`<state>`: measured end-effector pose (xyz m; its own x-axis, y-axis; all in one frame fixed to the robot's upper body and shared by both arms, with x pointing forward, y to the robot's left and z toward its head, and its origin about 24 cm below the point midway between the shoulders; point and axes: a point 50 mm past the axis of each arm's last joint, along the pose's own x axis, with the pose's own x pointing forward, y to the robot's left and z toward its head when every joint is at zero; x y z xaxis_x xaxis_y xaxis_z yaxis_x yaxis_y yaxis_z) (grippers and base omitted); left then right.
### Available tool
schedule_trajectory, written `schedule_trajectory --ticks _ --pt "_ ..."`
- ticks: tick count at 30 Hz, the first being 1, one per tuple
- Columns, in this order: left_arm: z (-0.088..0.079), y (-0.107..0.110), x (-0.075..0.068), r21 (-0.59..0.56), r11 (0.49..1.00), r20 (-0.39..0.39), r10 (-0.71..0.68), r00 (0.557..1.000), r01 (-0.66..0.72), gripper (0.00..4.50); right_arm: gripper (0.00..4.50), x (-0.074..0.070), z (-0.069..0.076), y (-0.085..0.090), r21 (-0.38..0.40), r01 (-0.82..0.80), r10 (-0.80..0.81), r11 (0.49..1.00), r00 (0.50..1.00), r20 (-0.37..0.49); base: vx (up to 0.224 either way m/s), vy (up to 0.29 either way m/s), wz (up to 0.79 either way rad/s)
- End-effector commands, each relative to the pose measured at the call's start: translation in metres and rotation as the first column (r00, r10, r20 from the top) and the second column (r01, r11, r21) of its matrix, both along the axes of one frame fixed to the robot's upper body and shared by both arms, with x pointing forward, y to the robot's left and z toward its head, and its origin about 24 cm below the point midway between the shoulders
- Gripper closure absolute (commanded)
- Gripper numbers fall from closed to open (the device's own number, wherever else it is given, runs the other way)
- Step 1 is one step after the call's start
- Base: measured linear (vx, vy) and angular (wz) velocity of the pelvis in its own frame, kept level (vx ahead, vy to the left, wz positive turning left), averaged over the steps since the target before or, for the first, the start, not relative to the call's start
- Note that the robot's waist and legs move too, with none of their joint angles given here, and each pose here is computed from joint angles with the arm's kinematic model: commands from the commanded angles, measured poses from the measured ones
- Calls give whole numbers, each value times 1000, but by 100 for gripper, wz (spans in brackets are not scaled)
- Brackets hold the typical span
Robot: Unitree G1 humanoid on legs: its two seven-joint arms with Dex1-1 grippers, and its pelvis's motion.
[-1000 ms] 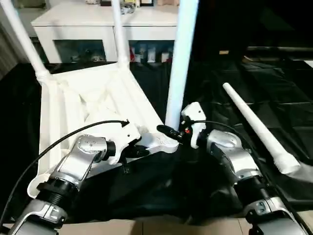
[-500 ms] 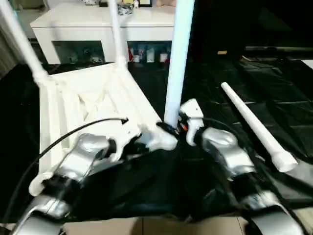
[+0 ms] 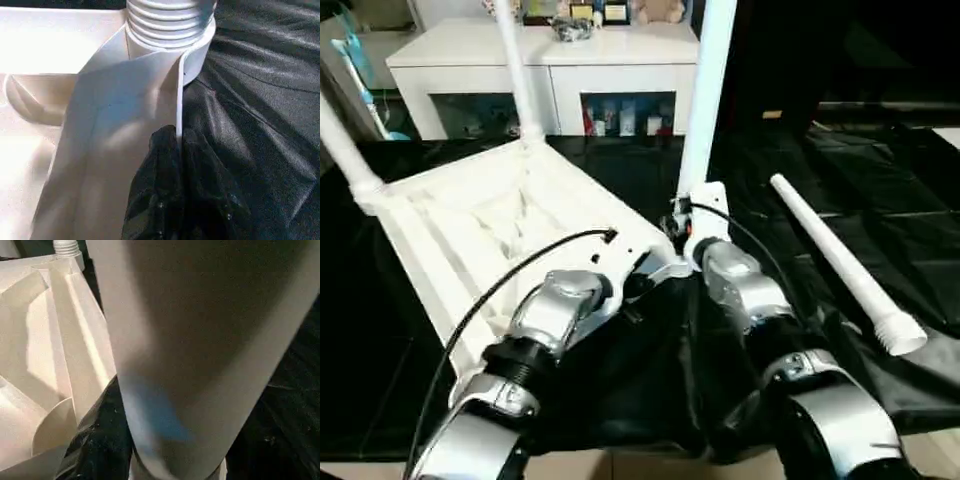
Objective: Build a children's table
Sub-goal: Rotate leg to tighten
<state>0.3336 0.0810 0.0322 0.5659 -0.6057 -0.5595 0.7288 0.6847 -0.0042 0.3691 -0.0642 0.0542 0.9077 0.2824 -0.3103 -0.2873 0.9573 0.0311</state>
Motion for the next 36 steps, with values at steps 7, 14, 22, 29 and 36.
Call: schedule_trajectory --ticks 7,14,22,29,36 --pt "-7 -3 -2 25 1000 -24 17 1000 -16 450 264 -27 -47 24 57 -55 67 997 967 -246 0 0 0" --pt "-4 -1 -1 25 1000 -20 18 1000 -17 450 229 -24 -42 23 61 -76 87 995 973 -215 0 0 0" --pt "-4 2 0 25 1000 -17 15 1000 -14 450 148 -19 -33 21 35 -118 121 992 982 -143 0 0 0" --pt "-2 5 1 23 1000 -13 17 1000 -16 450 96 -15 -25 20 46 -150 154 988 983 -95 0 0 0" --pt "-1 7 2 21 1000 -4 -3 1000 3 450 84 -9 -15 13 24 -154 155 988 987 -37 0 0 0"
